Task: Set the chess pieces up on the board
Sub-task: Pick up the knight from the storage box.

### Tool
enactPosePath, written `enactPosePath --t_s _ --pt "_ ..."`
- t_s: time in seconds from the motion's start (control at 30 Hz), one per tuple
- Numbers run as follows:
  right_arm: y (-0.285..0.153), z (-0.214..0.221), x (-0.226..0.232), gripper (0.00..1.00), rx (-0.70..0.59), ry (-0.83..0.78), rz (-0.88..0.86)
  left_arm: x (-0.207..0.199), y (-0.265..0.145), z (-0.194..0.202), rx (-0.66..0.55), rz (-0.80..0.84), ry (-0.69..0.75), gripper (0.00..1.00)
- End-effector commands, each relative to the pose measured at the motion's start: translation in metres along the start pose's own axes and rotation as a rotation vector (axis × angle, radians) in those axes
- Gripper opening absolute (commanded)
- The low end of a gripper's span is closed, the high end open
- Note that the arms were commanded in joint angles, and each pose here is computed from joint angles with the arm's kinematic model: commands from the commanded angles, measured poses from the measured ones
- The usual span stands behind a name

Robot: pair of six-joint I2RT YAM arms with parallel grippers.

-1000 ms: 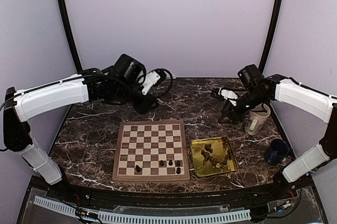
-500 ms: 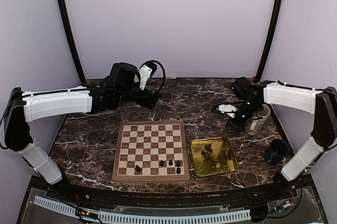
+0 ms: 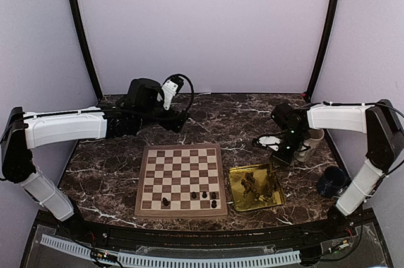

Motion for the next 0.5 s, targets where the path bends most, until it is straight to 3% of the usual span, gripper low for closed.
enactPosePath --t_s 0.0,0.47 --pt "0.008 0.003 0.010 0.37 0.021 0.002 -0.044 -0.007 -0.011 -0.017 -0.038 0.068 0.038 0.99" --pt "0.015 -0.002 0.021 0.19 0.041 -0.037 -0.070 -0.020 -0.013 -0.011 -0.028 0.170 0.081 0.92"
Point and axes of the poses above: each gripper's point midway between its finger pads, its own y axis out along the fingers, its own x axis along the line the jaws close on, z = x × y, the point moved 4 cm from there along -y, back along the fingers, and after that the axes turned 9 degrees about -y, right-handed, at the moved point
